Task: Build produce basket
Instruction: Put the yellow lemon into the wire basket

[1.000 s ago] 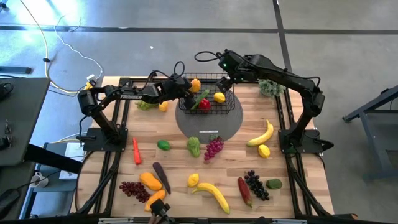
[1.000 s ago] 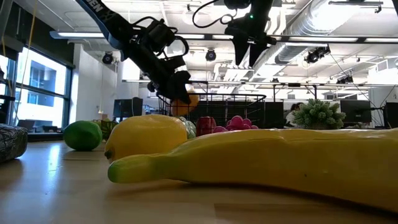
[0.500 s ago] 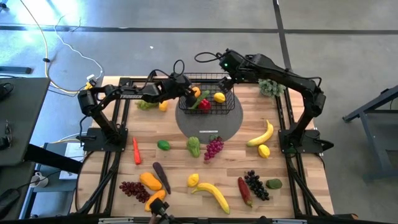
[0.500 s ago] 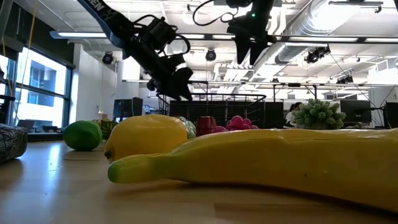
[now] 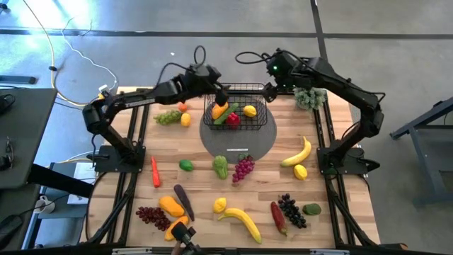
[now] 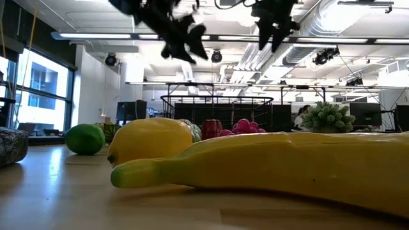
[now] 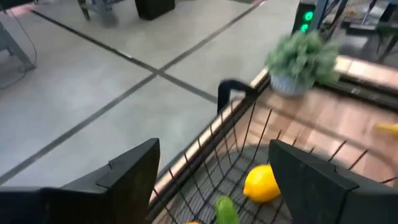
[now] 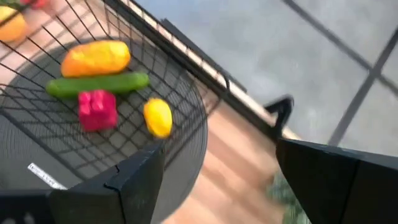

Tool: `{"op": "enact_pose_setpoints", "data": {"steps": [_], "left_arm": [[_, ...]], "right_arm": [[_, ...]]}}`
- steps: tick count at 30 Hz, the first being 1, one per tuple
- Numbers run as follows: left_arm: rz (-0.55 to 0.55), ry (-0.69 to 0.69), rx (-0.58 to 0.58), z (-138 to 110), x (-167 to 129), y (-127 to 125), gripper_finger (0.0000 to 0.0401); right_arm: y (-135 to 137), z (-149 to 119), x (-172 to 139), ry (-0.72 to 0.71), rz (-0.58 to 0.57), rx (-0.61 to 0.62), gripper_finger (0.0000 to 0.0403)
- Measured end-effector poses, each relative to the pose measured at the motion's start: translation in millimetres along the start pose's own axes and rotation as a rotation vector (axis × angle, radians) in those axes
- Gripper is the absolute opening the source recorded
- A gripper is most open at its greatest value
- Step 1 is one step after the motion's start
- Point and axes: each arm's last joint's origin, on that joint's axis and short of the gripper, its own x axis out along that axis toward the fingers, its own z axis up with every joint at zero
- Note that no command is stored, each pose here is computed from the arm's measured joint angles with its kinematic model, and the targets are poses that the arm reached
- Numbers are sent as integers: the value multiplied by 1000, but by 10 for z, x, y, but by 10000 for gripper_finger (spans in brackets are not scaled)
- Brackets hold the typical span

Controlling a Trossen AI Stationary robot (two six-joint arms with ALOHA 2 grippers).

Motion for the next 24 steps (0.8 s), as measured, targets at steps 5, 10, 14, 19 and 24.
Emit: {"op": "enact_pose_setpoints", "data": {"steps": [5, 10, 14, 19, 24], "left_arm": [[-7, -14, -3, 244, -266, 42, 291], [-108, -50, -53, 378, -577, 74, 291], [-120, -55, -56, 417, -793, 109, 291], [-116, 22, -31, 358, -951, 143, 291], [-115, 124, 24, 213, -1001, 155, 291]], "right_arm": [[67, -232, 38, 72, -8, 58, 287], [148, -498, 3, 113, 22, 145, 287], [190, -712, -78, 132, 59, 200, 287], [241, -970, -161, 190, 140, 263, 287], [340, -1219, -180, 278, 199, 312, 287]]}}
